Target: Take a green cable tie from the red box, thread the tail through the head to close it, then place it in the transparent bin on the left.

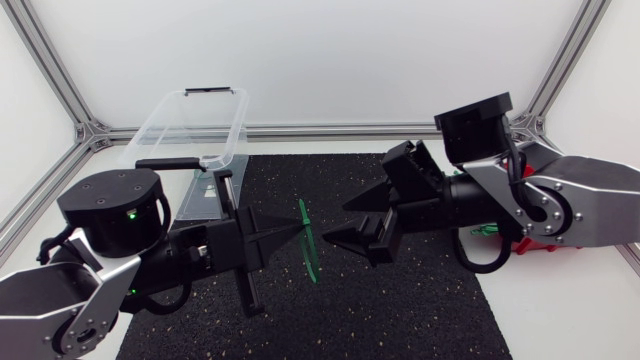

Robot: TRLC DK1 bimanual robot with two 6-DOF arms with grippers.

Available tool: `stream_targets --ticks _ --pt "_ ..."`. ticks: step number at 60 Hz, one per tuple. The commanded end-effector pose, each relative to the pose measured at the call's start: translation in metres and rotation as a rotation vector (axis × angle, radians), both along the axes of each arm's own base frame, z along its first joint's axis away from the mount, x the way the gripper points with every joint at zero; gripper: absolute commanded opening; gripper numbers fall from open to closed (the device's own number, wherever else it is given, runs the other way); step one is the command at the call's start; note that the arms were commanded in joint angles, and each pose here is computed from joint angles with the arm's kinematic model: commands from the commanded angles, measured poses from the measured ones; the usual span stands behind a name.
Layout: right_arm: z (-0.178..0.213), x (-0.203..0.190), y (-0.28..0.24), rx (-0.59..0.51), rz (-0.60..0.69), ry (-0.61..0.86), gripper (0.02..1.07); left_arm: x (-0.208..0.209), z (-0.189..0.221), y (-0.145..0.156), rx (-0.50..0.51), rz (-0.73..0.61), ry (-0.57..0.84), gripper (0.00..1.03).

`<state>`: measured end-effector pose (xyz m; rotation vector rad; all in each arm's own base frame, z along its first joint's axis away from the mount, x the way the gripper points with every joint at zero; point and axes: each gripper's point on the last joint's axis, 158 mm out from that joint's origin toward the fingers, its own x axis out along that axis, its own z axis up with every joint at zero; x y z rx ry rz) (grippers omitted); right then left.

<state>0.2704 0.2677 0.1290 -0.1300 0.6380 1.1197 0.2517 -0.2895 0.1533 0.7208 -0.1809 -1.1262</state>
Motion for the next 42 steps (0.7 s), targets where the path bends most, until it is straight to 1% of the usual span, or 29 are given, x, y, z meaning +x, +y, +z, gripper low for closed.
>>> stream_targets --ticks 1,7,17,20,28,35,36,38,42 --pt "0.014 -0.001 0.006 0.022 0.002 -0.001 1.03 -0.002 0.0 -0.008 -0.005 -0.018 0.02 0.03" --pt "0.029 -0.005 0.007 0.05 -0.002 -0.01 1.03 -0.003 -0.009 -0.01 0.01 -0.027 0.025 0.03" --pt "0.047 -0.008 0.004 0.095 -0.023 -0.031 1.03 -0.003 -0.012 -0.01 0.022 -0.032 0.014 0.03" --pt "0.048 -0.007 0.003 0.105 -0.034 -0.022 1.03 -0.003 -0.012 -0.01 0.021 -0.032 0.013 0.03" --pt "0.047 -0.016 0.013 0.1 -0.007 -0.02 1.03 -0.004 -0.009 -0.013 0.017 -0.04 0.009 0.03" --pt "0.045 -0.013 0.02 0.095 -0.007 -0.017 1.03 -0.006 -0.007 -0.018 0.014 -0.052 0.008 0.03" --pt "0.044 -0.013 0.021 0.093 -0.008 -0.012 1.03 -0.006 -0.007 -0.018 0.014 -0.052 0.008 0.03" --pt "0.043 -0.016 0.023 0.094 0.009 -0.012 0.99 -0.006 -0.008 -0.018 0.015 -0.052 0.009 0.03" --pt "0.047 -0.013 0.024 0.107 -0.003 -0.031 0.91 -0.006 -0.008 -0.018 0.015 -0.052 0.009 0.03"
